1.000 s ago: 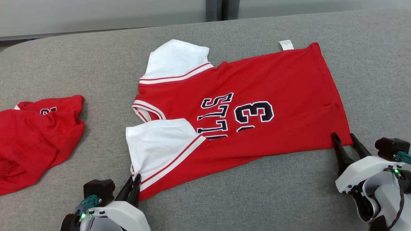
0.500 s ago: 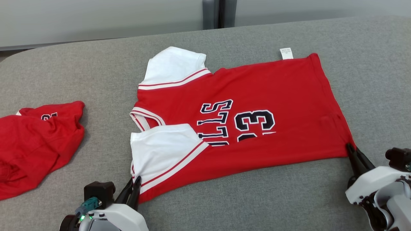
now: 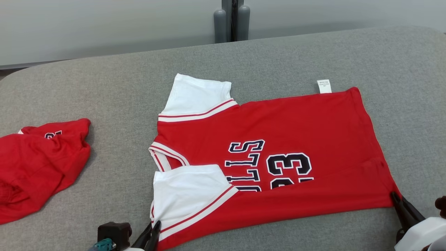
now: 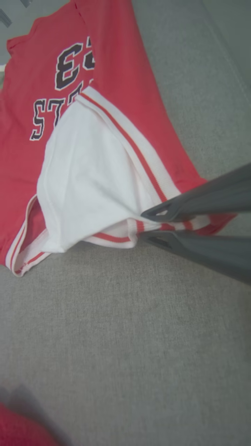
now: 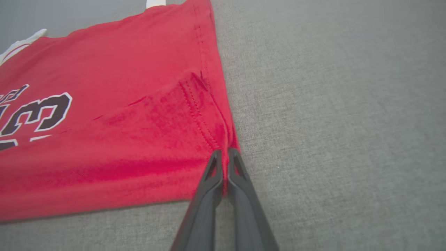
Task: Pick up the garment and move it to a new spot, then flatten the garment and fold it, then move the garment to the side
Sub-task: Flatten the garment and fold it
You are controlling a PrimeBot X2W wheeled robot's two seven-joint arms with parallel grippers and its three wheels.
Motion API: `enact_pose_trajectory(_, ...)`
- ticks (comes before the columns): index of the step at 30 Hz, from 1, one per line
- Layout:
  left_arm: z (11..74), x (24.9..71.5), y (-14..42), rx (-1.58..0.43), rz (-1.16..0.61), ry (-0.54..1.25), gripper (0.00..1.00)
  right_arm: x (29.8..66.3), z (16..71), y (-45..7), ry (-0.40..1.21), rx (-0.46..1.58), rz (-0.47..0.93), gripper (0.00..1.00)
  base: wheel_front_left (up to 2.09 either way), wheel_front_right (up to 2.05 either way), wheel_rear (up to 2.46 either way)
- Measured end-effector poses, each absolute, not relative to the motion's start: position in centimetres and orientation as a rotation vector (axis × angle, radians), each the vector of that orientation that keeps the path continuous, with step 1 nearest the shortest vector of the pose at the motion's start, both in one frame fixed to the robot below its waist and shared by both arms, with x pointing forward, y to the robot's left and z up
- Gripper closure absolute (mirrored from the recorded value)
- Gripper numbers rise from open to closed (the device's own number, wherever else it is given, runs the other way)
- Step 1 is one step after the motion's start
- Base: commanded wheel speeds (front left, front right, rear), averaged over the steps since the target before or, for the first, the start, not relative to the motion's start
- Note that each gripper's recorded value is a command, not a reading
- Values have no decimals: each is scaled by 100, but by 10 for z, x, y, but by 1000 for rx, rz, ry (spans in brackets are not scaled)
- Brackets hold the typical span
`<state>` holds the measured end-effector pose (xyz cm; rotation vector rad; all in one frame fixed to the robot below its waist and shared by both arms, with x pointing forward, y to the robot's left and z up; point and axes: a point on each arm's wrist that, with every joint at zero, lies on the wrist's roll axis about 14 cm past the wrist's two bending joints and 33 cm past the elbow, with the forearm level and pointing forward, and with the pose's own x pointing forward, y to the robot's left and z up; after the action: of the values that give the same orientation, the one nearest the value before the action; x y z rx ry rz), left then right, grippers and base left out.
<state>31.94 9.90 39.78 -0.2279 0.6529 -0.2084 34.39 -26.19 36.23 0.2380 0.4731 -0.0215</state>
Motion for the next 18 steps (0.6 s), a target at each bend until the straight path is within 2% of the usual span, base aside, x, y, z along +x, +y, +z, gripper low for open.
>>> enact_pose_trajectory(13,382,295,100,-277,-191,744,100,332,356,-261,507,232,-15,100,0,0,0)
enact_pose_trajectory(14,381,295,102,-276,-187,739,100,331,355,-261,509,232,-15,93,0,0,0)
enact_pose_trajectory(15,381,296,104,-276,-180,731,75,331,355,-262,507,233,-19,62,0,0,0)
enact_pose_trajectory(16,380,296,105,-273,-176,730,52,332,356,-264,502,239,-31,22,0,0,0)
enact_pose_trajectory(17,379,295,106,-272,-172,730,12,332,357,-266,498,245,-44,0,0,0,0)
enact_pose_trajectory(18,379,296,109,-270,-158,722,0,332,357,-270,494,249,-58,0,0,0,0)
